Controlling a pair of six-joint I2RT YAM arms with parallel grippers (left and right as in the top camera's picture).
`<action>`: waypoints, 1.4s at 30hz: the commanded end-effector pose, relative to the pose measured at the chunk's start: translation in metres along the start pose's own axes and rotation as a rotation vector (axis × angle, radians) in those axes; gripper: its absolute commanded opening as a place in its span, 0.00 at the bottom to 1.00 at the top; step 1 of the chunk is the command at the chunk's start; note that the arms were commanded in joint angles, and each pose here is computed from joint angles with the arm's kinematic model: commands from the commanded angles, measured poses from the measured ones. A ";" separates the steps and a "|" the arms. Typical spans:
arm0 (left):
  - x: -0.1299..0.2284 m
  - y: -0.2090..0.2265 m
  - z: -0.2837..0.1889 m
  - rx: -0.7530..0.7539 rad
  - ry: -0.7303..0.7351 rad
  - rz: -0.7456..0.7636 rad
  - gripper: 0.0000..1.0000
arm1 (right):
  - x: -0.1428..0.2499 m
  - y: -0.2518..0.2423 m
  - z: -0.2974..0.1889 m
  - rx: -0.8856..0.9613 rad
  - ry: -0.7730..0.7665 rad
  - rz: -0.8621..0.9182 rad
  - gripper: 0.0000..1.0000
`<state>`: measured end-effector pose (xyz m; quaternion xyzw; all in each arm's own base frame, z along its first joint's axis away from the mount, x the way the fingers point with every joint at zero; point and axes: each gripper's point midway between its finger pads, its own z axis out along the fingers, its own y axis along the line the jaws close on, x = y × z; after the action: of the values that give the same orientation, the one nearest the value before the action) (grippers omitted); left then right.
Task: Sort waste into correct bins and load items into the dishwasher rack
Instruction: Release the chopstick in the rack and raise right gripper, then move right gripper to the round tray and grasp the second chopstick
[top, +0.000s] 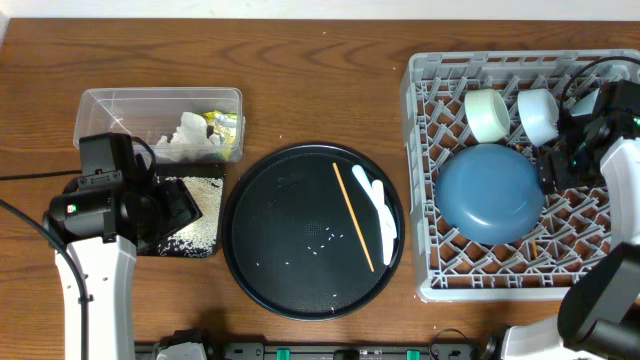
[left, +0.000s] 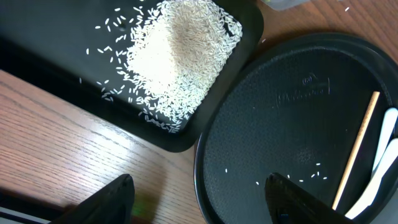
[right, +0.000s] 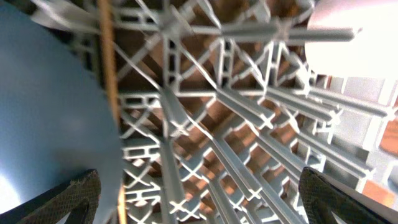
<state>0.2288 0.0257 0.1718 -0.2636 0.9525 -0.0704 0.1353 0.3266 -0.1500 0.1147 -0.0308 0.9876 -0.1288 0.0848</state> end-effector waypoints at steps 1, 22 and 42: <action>0.001 0.003 0.003 -0.010 0.008 -0.010 0.69 | -0.033 0.022 -0.050 -0.118 -0.207 0.037 0.99; -0.001 0.002 0.003 -0.008 0.002 -0.010 0.69 | -0.030 0.197 -0.157 -0.540 -0.334 -0.014 0.99; 0.000 0.003 0.003 -0.009 0.006 -0.010 0.69 | -0.020 0.369 -0.063 -0.426 -0.130 -0.166 0.99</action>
<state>0.2299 0.0258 0.1719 -0.2634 0.9523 -0.0708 0.1372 0.3195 0.2241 0.1008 -0.1719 0.9702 0.0935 0.1429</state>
